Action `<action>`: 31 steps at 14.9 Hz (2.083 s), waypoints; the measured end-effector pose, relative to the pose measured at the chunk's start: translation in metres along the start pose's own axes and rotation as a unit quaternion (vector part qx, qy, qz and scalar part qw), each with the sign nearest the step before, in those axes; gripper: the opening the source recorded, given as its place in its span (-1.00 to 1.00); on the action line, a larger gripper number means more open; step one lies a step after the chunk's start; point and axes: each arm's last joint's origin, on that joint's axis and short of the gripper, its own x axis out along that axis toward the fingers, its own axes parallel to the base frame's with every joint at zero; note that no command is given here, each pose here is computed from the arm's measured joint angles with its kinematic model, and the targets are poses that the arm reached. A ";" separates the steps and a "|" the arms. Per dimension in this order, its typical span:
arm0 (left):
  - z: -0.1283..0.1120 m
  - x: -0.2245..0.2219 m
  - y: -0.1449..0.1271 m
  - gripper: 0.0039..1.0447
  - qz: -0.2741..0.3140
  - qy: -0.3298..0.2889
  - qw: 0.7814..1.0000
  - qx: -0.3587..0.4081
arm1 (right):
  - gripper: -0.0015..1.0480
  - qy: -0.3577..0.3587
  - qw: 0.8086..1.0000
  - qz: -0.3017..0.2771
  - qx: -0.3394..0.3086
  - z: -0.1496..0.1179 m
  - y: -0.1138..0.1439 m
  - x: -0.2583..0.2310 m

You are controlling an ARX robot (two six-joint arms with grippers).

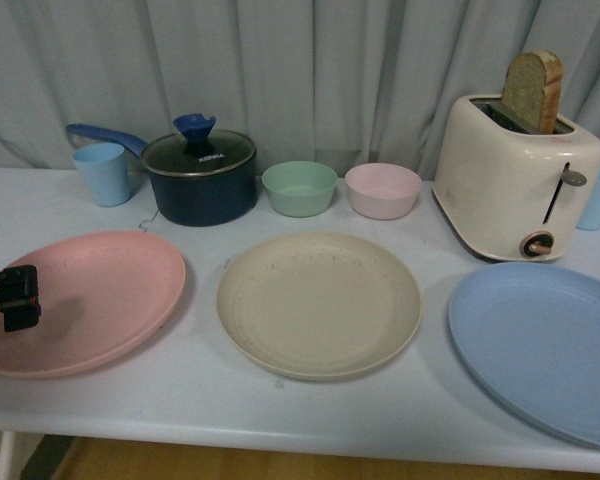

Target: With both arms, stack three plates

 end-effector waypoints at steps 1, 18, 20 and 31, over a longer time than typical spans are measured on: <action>-0.001 0.000 0.000 0.72 -0.001 0.000 1.000 0.003 | 0.87 0.000 1.000 0.000 0.000 0.000 0.000 0.000; 0.070 -0.086 0.008 -0.95 0.020 -0.091 0.995 0.031 | 0.87 0.000 1.000 0.000 0.000 0.000 0.000 0.000; 0.084 -0.118 -0.041 -0.95 -0.035 -0.131 0.988 0.074 | 0.87 0.000 1.000 0.000 0.000 0.000 0.000 0.000; 0.035 -0.076 -0.207 -0.95 -0.162 -0.070 0.976 0.129 | 0.87 0.000 1.000 0.000 0.000 0.000 0.000 0.000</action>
